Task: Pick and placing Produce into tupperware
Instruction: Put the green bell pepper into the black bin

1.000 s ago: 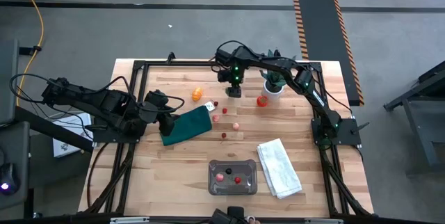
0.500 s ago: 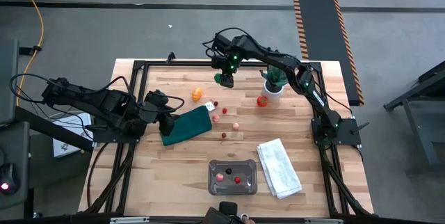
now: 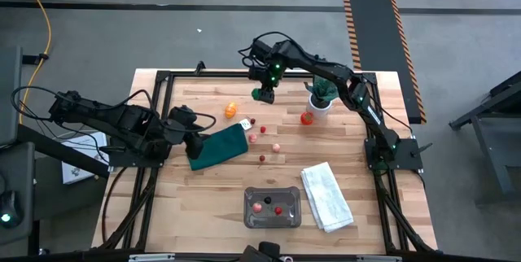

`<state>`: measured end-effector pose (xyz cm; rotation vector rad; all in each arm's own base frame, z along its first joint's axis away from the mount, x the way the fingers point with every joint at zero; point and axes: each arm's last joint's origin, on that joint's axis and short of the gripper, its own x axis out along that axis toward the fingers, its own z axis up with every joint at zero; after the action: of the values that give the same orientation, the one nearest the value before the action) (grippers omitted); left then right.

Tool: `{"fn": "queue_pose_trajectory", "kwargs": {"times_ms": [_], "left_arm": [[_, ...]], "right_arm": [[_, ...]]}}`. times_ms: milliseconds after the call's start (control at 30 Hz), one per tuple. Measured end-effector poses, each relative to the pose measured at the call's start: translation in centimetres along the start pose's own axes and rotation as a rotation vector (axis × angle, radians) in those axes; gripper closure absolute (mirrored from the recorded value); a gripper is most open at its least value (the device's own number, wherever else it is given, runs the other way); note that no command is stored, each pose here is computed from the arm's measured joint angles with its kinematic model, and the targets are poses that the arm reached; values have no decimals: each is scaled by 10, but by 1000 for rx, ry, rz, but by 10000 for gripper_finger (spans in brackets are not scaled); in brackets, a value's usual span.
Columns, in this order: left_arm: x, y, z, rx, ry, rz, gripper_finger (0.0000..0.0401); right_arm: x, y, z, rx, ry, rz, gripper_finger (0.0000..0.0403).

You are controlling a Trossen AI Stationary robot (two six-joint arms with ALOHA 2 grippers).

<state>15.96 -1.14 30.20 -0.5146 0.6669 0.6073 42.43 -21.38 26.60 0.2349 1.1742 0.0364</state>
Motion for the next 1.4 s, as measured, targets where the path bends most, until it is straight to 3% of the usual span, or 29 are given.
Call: {"fn": "queue_pose_trajectory", "kwargs": {"times_ms": [667, 1400], "left_arm": [[0, 4, -3, 23, 32, 36, 242], [-1, 6, -8, 65, 117, 9, 242]], "right_arm": [[3, 48, 10, -102, 6, 39, 181], [-65, 119, 9, -99, -128, 43, 181]]}}
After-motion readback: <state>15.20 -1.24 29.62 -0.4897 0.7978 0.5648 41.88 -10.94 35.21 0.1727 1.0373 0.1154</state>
